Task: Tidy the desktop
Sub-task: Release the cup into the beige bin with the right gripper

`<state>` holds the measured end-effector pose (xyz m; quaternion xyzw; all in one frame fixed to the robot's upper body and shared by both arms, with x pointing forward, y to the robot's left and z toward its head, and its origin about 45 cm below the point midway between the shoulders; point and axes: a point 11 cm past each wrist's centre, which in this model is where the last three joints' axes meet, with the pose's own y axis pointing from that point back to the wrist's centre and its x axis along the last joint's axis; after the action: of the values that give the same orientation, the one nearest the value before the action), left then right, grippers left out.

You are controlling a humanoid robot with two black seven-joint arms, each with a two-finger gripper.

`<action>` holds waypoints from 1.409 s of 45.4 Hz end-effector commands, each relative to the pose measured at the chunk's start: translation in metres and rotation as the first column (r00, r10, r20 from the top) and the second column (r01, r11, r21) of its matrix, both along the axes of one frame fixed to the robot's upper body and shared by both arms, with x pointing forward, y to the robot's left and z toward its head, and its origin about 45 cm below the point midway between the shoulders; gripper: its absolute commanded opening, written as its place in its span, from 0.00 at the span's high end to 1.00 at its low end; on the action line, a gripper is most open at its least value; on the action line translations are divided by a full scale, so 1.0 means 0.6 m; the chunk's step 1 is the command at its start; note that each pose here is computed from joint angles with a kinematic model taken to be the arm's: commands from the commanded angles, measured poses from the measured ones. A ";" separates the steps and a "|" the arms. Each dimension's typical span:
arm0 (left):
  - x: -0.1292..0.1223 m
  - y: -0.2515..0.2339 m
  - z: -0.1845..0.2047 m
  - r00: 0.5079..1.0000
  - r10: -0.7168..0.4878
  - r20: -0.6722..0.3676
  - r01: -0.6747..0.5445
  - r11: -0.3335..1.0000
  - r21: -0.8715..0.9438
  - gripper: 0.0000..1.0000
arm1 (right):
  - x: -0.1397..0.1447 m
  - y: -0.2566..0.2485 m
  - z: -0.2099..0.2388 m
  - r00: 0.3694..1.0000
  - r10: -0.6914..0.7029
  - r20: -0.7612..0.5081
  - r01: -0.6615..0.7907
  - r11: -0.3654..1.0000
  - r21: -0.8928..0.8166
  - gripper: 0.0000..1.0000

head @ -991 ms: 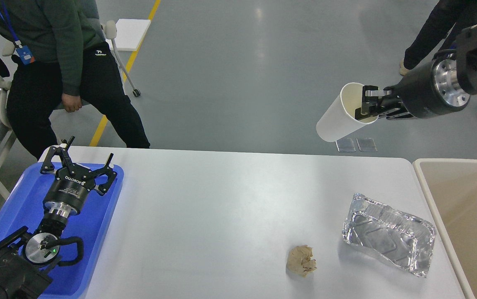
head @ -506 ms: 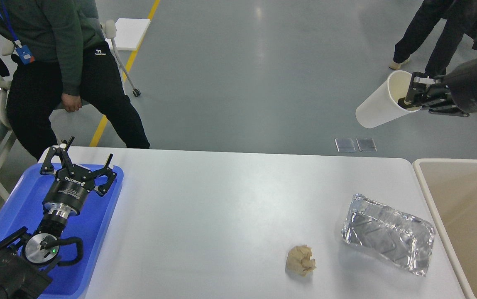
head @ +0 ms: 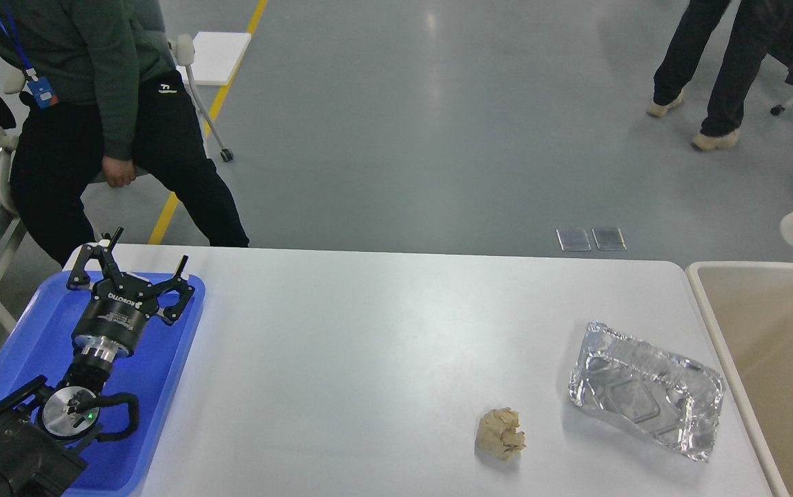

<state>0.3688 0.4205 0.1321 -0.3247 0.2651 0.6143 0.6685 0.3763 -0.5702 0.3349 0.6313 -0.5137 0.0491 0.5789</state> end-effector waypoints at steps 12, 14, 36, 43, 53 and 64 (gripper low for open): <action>0.000 -0.001 0.000 1.000 -0.001 0.001 0.001 1.000 -0.001 0.01 | -0.136 -0.151 -0.144 0.947 -0.320 -0.032 0.313 0.941 -0.127 1.00; 0.000 0.000 0.000 1.000 0.000 0.000 0.000 1.000 0.000 0.01 | -0.146 -0.150 -0.167 0.942 -0.332 -0.039 0.325 0.937 -0.127 1.00; 0.000 0.000 0.000 1.000 0.000 0.002 0.000 1.000 -0.001 0.01 | -0.211 -0.110 -0.350 0.922 -0.377 -0.086 0.367 0.923 -0.115 1.00; 0.000 0.000 0.000 1.000 0.000 0.002 0.000 1.000 -0.001 0.01 | -0.202 -0.094 -0.362 0.924 -0.373 -0.084 0.367 0.927 -0.083 1.00; 0.000 0.000 0.000 1.000 0.001 0.001 -0.001 1.000 0.000 0.01 | -0.194 -0.076 -0.376 0.930 -0.357 -0.088 0.351 0.933 -0.078 1.00; 0.000 0.000 0.000 1.000 0.001 0.001 -0.001 1.000 0.000 0.01 | -0.194 -0.074 -0.377 0.941 -0.320 -0.114 0.309 0.945 -0.106 0.47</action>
<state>0.3688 0.4205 0.1323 -0.3253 0.2647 0.6144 0.6683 0.2598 -0.6190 0.1134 0.5113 -0.5855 -0.0712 0.6251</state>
